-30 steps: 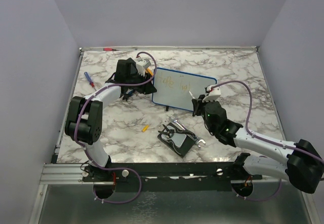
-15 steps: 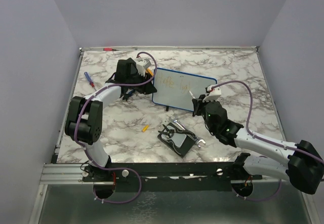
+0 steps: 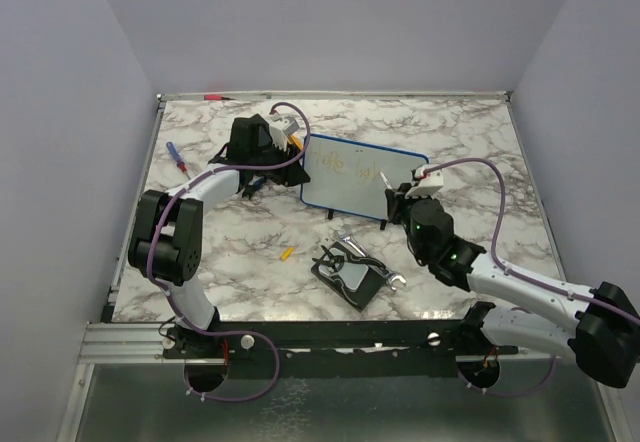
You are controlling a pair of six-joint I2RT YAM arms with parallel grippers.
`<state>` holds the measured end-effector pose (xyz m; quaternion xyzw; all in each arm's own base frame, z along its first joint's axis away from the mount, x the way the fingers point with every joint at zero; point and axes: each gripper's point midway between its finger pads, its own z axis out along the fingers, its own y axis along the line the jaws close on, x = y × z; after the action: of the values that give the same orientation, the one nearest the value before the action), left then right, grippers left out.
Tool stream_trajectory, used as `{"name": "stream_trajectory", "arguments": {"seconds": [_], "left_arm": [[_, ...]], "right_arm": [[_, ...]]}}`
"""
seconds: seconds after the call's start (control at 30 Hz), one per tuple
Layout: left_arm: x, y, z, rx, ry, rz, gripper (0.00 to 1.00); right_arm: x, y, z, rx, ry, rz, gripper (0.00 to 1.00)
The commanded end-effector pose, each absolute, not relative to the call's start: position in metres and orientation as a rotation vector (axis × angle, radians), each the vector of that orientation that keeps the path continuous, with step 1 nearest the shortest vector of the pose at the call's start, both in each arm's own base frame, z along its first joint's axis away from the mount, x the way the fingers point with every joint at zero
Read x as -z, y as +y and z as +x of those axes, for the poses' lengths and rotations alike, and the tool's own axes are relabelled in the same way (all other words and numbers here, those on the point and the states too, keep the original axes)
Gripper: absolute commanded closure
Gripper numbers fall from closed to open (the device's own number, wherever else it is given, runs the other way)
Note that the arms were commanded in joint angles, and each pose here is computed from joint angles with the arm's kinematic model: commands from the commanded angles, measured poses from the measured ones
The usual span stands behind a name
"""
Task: Write a sentence on the whiteboard
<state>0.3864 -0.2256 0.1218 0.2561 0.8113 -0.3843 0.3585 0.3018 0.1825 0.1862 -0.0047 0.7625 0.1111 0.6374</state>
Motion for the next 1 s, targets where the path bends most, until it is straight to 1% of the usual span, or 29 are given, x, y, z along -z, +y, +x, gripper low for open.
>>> {"name": "stream_trajectory", "arguments": {"seconds": [0.0,0.6,0.97], "left_arm": [[-0.129,-0.231,0.389,0.991,2.066,0.684,0.63],[-0.128,-0.231,0.389,0.989,2.068,0.684,0.63],[-0.127,-0.23,0.389,0.983,2.07,0.681,0.63]], "right_arm": [[-0.188,0.166,0.302,-0.192,1.737,0.049,1.0],[-0.149,0.168,0.29,-0.217,1.839,0.038,1.0],[-0.153,0.168,0.289,-0.234,1.832,0.037,1.0]]}}
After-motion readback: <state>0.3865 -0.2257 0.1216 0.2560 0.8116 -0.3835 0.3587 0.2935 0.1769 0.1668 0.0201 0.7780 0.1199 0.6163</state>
